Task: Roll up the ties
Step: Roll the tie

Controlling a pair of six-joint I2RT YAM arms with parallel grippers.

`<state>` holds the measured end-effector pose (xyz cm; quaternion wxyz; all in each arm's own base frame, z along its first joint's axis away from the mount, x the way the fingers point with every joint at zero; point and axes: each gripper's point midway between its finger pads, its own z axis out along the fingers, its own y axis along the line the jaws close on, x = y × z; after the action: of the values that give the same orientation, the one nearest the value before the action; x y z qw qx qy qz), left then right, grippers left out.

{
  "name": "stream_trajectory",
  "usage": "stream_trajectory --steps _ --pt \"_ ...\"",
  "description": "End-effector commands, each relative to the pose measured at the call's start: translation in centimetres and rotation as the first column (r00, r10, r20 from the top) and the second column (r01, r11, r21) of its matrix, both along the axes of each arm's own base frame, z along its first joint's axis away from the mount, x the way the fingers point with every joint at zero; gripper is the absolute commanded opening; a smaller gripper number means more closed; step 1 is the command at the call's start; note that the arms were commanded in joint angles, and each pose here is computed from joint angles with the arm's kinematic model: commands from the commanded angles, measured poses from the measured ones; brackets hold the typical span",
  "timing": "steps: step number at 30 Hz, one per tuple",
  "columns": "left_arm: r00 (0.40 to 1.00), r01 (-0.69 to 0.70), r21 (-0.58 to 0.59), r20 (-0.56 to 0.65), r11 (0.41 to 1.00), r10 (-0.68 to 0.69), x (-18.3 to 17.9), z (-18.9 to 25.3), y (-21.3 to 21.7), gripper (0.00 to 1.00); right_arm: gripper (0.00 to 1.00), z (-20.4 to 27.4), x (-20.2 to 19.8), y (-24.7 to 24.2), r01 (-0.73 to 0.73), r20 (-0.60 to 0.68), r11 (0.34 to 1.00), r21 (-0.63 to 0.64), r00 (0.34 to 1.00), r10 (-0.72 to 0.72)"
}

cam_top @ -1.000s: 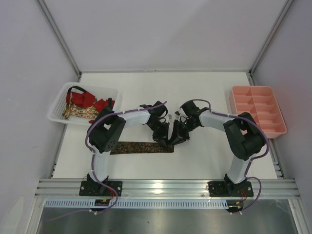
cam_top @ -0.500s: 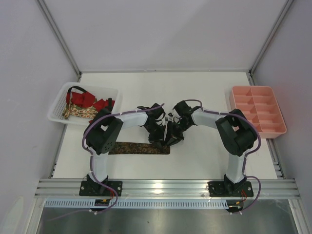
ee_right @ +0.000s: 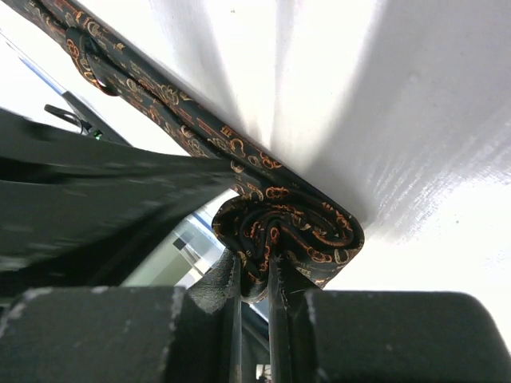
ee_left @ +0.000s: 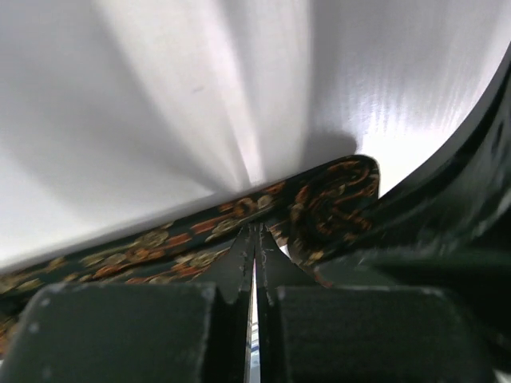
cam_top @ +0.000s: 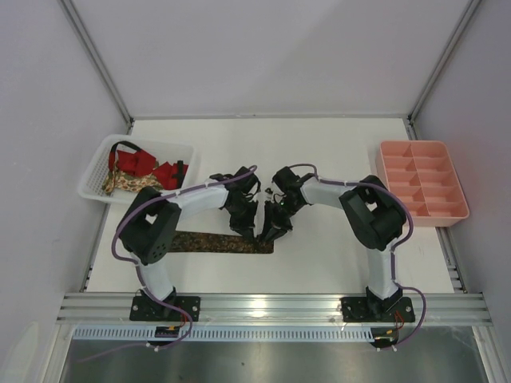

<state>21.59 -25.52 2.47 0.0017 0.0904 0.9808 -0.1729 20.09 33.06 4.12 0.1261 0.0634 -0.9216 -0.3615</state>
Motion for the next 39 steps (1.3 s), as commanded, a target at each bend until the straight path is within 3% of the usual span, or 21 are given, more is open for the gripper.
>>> stream_trajectory --steps 1,11,18,23,29,33,39 --pt "0.992 -0.054 -0.012 0.111 0.998 0.055 1.7 1.6 1.6 0.01 0.0 -1.7 0.6 0.0 0.001 0.029 0.997 -0.077 1.0 0.001" --pt "0.996 -0.083 -0.036 0.032 0.996 0.084 0.1 -0.2 2.7 0.01 0.15 -2.5 0.8 1.2 -0.029 0.008 0.994 -0.107 1.0 0.03" --pt "0.993 -0.097 -0.038 0.06 0.995 0.099 0.5 0.4 3.0 0.01 0.44 -1.0 1.4 2.4 -0.035 0.052 0.999 -0.032 0.998 0.037" --pt "0.989 -0.126 -0.055 0.067 0.991 0.13 1.0 1.4 3.8 0.0 0.49 0.2 1.0 3.2 -0.041 0.053 0.997 0.061 0.998 0.038" --pt "0.982 -0.178 -0.12 0.04 0.977 0.184 0.8 2.9 4.4 0.01 0.49 0.9 0.8 4.1 -0.05 0.067 0.985 0.165 0.997 0.039" --pt "0.983 -0.177 -0.182 0.02 0.967 0.183 0.6 4.2 3.6 0.0 0.4 1.5 0.6 4.5 -0.061 0.082 0.973 0.222 0.996 0.043" --pt "0.984 -0.173 -0.233 0.011 0.957 0.18 0.7 5.2 2.8 0.0 0.37 1.7 0.6 4.6 -0.068 0.088 0.967 0.244 0.995 0.048"
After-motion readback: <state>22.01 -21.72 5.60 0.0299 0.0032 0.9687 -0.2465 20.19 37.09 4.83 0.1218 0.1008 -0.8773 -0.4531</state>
